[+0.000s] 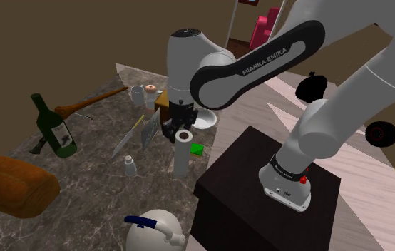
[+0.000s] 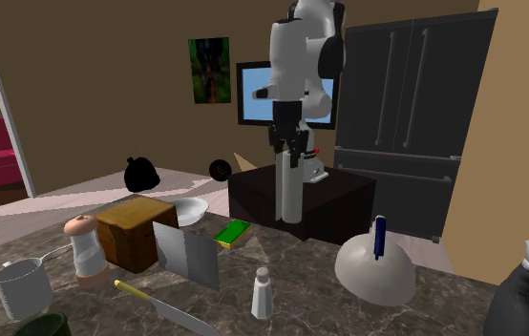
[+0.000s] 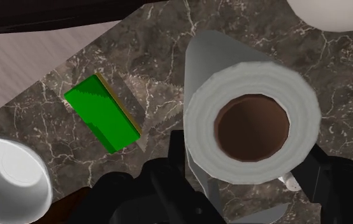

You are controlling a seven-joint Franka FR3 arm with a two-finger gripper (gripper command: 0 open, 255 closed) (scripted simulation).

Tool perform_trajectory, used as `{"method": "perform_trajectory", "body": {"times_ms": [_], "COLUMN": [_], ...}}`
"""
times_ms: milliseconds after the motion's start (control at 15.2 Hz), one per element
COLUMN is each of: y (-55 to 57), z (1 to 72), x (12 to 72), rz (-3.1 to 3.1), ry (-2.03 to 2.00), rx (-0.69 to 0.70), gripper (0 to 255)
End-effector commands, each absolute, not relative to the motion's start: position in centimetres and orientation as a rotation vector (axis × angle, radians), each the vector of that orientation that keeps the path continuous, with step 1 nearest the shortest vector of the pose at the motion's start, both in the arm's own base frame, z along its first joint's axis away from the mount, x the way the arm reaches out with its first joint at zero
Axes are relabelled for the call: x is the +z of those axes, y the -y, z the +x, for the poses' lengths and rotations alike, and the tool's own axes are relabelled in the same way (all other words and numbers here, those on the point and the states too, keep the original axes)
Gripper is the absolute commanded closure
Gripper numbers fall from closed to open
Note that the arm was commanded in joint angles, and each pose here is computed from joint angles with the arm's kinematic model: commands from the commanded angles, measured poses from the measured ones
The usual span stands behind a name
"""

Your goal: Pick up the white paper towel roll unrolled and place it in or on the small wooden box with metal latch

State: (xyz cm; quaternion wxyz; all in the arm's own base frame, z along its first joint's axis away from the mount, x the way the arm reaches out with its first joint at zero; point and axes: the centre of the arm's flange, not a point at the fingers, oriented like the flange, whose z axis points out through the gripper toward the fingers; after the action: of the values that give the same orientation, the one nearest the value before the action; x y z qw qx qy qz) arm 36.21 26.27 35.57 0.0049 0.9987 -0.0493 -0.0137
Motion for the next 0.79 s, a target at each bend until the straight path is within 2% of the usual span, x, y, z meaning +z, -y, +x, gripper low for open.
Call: {"method": "perform_trajectory", "body": {"times_ms": [0, 726], "y": [-26.2, -26.2], "z": [36.1, 36.1], "x": [36.6, 42.4], "rz": [3.128, 3.128], "ry": [0.154, 0.154], "rx": [-0.044, -0.044], "gripper": [255, 255]}}
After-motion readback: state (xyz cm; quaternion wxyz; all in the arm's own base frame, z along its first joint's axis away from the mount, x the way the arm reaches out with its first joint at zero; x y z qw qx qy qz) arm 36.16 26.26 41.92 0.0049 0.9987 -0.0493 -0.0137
